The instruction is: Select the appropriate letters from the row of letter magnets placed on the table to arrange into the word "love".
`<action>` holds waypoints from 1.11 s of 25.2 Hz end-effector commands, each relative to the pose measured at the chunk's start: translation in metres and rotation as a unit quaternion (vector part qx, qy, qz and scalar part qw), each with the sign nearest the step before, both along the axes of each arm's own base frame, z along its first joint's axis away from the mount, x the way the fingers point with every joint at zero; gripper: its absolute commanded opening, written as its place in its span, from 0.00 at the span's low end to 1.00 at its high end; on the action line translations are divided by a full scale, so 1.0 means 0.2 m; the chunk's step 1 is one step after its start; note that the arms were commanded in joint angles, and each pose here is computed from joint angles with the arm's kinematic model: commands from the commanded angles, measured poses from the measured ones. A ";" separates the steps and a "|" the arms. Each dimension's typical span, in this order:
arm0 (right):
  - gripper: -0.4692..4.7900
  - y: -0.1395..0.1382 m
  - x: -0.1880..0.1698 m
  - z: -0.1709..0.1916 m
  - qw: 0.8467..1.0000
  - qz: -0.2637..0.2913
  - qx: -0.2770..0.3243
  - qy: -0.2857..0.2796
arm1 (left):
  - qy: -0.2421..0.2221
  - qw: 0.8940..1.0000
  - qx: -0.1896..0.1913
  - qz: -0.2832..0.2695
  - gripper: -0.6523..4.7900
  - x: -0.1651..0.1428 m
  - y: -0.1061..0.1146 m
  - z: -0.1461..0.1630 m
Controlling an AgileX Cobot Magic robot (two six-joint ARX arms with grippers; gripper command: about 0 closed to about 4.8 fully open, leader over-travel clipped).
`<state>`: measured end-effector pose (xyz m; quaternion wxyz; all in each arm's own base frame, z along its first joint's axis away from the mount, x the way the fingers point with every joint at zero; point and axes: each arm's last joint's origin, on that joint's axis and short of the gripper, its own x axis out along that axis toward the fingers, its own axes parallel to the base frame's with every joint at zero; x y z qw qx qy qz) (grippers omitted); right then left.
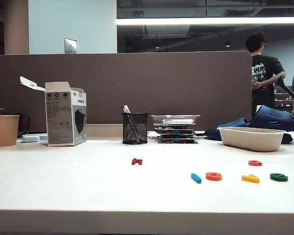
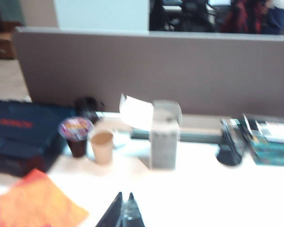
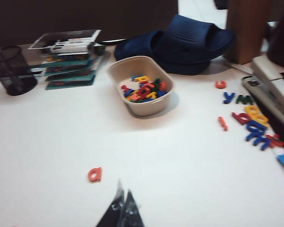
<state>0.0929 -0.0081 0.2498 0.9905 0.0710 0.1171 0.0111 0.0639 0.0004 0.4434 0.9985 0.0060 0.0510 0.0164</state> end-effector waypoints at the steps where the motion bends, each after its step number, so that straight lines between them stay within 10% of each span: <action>1: 0.08 0.02 0.00 -0.08 1.000 0.017 -0.006 -0.021 | -0.038 0.999 -0.024 -0.013 0.11 -0.08 0.00 -0.16; 14: 0.08 0.03 -0.03 -0.33 0.996 0.005 -0.063 -0.065 | -0.149 0.986 0.010 -0.068 0.11 -0.08 -0.02 -0.81; 28: 0.08 0.02 0.02 -0.48 0.994 0.005 -0.085 -0.065 | -0.150 0.986 -0.007 -0.070 0.11 0.16 -0.02 -1.29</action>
